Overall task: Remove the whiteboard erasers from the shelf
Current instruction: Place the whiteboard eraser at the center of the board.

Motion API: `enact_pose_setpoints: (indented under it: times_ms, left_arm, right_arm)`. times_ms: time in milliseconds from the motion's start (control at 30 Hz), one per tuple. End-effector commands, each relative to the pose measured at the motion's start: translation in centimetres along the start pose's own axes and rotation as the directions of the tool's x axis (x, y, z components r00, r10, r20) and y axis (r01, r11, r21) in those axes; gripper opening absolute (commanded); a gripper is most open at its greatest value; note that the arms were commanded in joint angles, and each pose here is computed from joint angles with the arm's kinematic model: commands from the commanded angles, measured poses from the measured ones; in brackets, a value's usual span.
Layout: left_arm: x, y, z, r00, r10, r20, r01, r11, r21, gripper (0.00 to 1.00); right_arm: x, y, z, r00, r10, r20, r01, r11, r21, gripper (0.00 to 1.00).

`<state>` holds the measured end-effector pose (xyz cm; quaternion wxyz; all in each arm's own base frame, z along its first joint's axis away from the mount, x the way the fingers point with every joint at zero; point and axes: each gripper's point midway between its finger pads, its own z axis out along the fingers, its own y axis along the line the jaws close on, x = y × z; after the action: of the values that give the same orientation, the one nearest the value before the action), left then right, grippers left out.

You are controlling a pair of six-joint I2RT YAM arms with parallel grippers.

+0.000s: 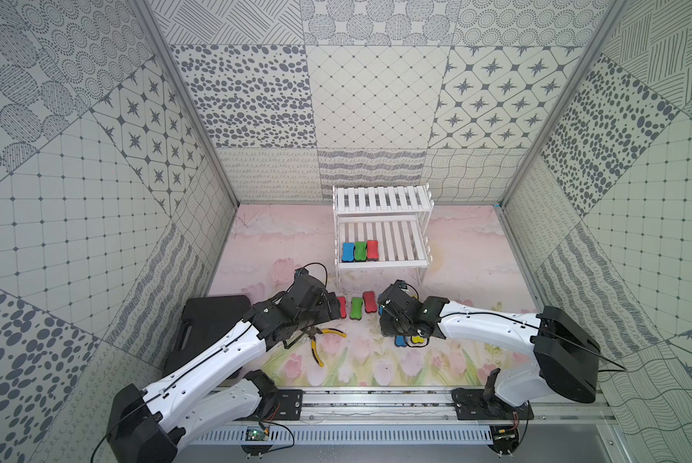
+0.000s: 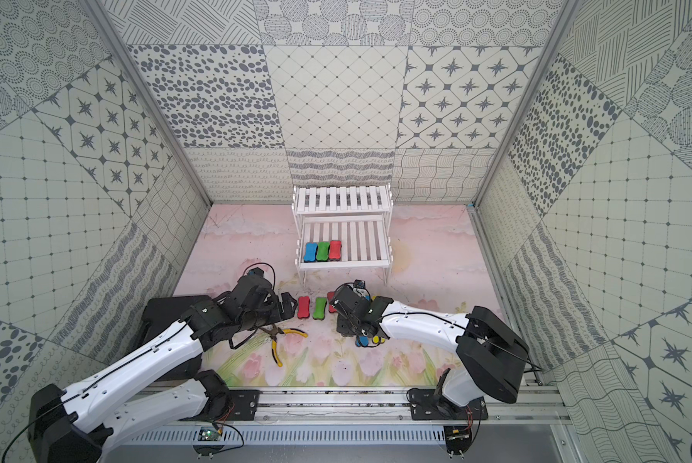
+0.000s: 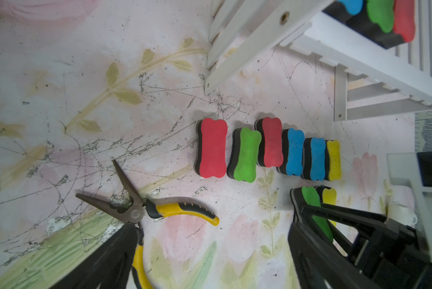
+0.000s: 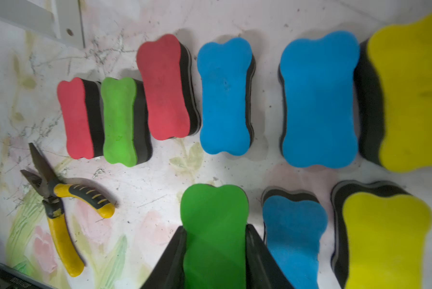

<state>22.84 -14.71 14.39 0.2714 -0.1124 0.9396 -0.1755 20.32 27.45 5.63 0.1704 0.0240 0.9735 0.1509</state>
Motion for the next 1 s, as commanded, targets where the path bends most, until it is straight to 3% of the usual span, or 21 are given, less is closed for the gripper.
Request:
enact_pose_setpoints:
  times_ms: [0, 233, 733, 967]
  left_arm:
    - [-0.2, 0.8, -0.5, 1.0, -0.008, 0.011, 0.008, 0.999, -0.036, 0.99]
    - [-0.2, 0.9, -0.4, 1.0, -0.006, 0.015, 0.007, 0.999, -0.04, 0.99]
    - [0.0, 1.0, -0.1, 1.0, -0.007, 0.007, 0.007, 0.999, -0.042, 0.99]
    - [-0.1, 0.7, -0.3, 1.0, -0.005, 0.008, 0.005, 1.0, -0.029, 0.99]
  right_arm:
    - [-0.1, 1.1, 0.0, 1.0, 0.02, -0.015, -0.02, 1.0, -0.019, 0.27]
    - [-0.2, 1.1, 0.6, 1.0, 0.018, -0.026, -0.018, 1.0, 0.0, 0.28]
    - [-0.2, 1.0, 1.0, 0.999, 0.019, -0.038, -0.019, 1.0, 0.008, 0.51]
    - [-1.1, 1.0, -0.5, 1.0, 0.017, 0.022, -0.017, 1.0, -0.011, 0.51]
